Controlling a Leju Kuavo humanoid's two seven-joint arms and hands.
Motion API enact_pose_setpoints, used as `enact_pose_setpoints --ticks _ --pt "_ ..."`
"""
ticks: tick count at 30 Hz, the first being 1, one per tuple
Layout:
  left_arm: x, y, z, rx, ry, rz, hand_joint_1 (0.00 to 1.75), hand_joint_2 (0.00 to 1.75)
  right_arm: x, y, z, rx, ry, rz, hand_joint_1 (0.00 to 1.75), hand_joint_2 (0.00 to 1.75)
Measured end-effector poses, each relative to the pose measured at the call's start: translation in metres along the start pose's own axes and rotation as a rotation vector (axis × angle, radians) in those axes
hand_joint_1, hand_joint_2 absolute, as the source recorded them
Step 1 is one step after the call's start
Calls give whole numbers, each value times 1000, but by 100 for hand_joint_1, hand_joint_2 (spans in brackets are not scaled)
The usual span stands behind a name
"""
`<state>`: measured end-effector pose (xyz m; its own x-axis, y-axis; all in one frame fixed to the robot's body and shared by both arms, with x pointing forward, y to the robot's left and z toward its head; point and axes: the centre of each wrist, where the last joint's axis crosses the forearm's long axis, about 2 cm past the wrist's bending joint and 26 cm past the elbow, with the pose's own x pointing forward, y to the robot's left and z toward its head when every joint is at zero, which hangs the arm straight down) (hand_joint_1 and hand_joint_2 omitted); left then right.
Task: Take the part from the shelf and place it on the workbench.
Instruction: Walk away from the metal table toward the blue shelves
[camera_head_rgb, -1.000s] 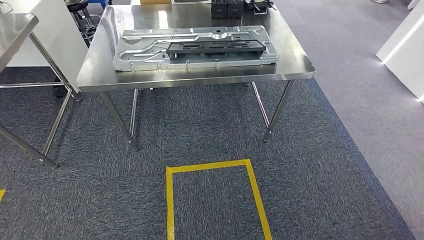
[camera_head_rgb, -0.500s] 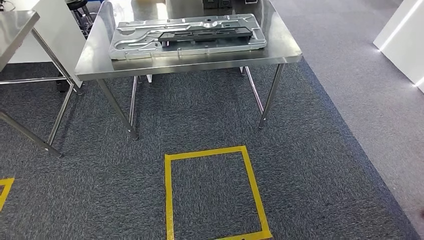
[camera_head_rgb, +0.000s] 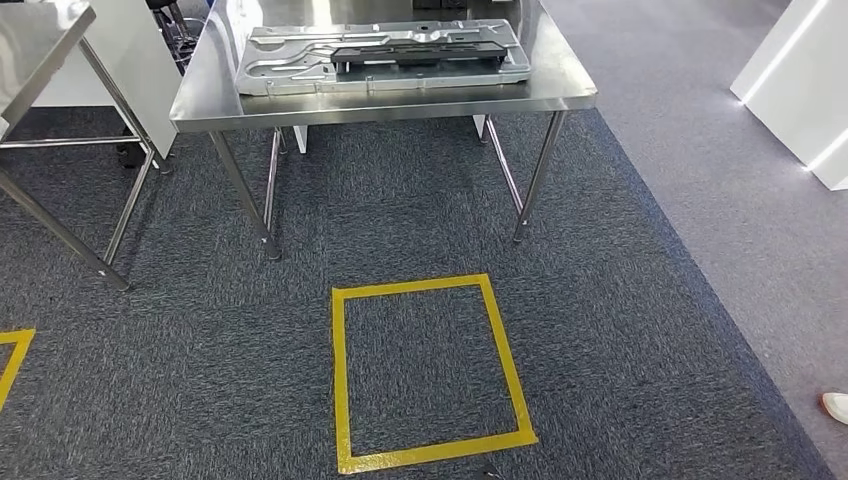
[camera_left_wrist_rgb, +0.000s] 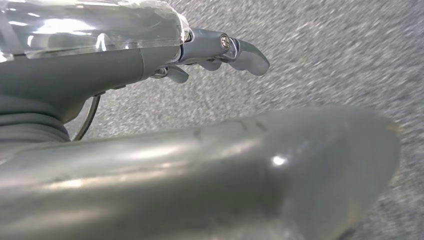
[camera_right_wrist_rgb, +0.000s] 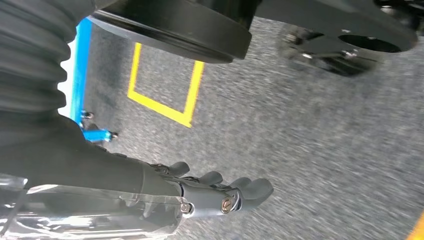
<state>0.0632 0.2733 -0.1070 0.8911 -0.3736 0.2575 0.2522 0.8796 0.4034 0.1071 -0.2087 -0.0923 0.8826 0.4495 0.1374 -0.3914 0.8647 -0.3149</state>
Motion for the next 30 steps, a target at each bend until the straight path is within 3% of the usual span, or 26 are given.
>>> enact_pose_setpoints --ticks 2,5,6,9,12,13,16,17,24,30 --pt "0 0 0 0 6 0 0 0 -4 1 0 4 11 4 0 0" --pt "-1 -1 1 -1 17 -9 0 131 -12 4 0 14 16 11 0 0" --pt "-2 -1 1 -4 19 -15 0 175 -16 5 0 16 6 12 0 44" --pt "-4 -3 2 -13 59 -26 0 175 -20 6 0 12 -80 12 0 175" --pt "-6 -4 2 1 108 -12 0 175 -11 4 0 37 -196 -1 0 175" --pt "-8 -4 3 5 119 -3 0 131 -8 4 0 54 -230 -11 0 175" --pt "-18 -9 6 -3 147 28 0 0 -2 1 -1 90 -290 -55 0 44" --pt "-23 -10 8 -11 158 39 0 0 -1 -1 -1 93 -297 -71 0 0" --pt "-48 -15 15 -65 209 94 0 0 10 -13 -3 96 -322 -168 0 0" --pt "-48 -9 11 -85 197 147 0 0 -17 -13 -7 121 -262 -231 0 0"
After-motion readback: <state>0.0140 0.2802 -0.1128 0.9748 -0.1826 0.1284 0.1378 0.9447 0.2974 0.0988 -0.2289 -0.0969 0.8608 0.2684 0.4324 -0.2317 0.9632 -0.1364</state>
